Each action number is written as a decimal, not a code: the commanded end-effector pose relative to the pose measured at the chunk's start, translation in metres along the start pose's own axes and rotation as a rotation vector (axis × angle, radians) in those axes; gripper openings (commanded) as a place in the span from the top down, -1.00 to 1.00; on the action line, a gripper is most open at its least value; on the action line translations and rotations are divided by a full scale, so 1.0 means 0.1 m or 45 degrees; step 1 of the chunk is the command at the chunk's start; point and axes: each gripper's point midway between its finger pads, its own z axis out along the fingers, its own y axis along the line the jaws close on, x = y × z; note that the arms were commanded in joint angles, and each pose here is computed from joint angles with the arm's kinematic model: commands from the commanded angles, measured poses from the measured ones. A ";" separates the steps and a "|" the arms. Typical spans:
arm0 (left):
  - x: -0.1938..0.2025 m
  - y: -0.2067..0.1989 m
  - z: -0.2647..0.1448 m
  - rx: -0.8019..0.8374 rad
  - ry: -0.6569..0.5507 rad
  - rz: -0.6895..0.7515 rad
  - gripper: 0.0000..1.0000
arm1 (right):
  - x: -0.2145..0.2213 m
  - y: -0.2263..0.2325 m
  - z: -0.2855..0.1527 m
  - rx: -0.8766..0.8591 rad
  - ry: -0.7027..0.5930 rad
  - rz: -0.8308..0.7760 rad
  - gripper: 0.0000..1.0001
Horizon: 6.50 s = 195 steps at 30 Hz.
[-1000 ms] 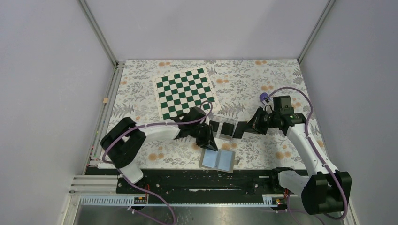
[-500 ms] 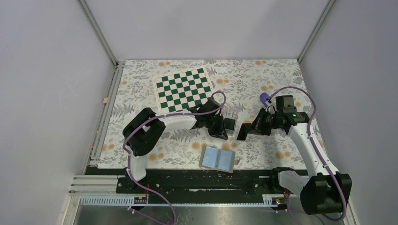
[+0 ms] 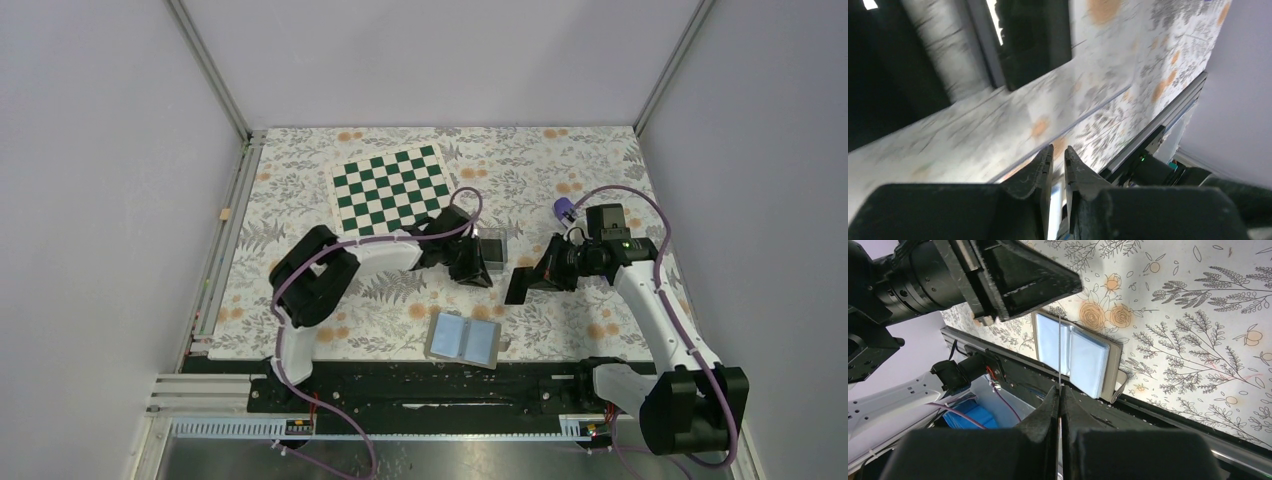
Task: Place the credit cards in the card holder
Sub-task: Move the storage box to the center of the board, then insert the credit card into the card holder.
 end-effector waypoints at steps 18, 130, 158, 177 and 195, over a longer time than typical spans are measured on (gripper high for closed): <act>0.99 1.09 -1.27 0.033 0.000 -0.327 0.62 | 0.48 0.23 0.47 -0.081 0.186 -0.097 1.00; 1.49 1.03 -0.51 -0.042 0.196 -0.502 1.00 | 1.08 -0.48 0.89 0.016 0.454 0.012 1.00; 1.51 1.06 -0.46 -0.088 0.247 -0.462 1.00 | 0.90 -0.49 0.86 0.152 0.523 -0.079 0.16; 1.54 1.11 -0.43 -0.119 0.271 -0.439 1.00 | 0.99 -0.45 0.84 0.076 0.545 -0.090 1.00; 1.53 1.15 -0.45 -0.179 0.282 -0.383 1.00 | 1.10 -0.43 0.70 0.134 0.658 -0.017 1.00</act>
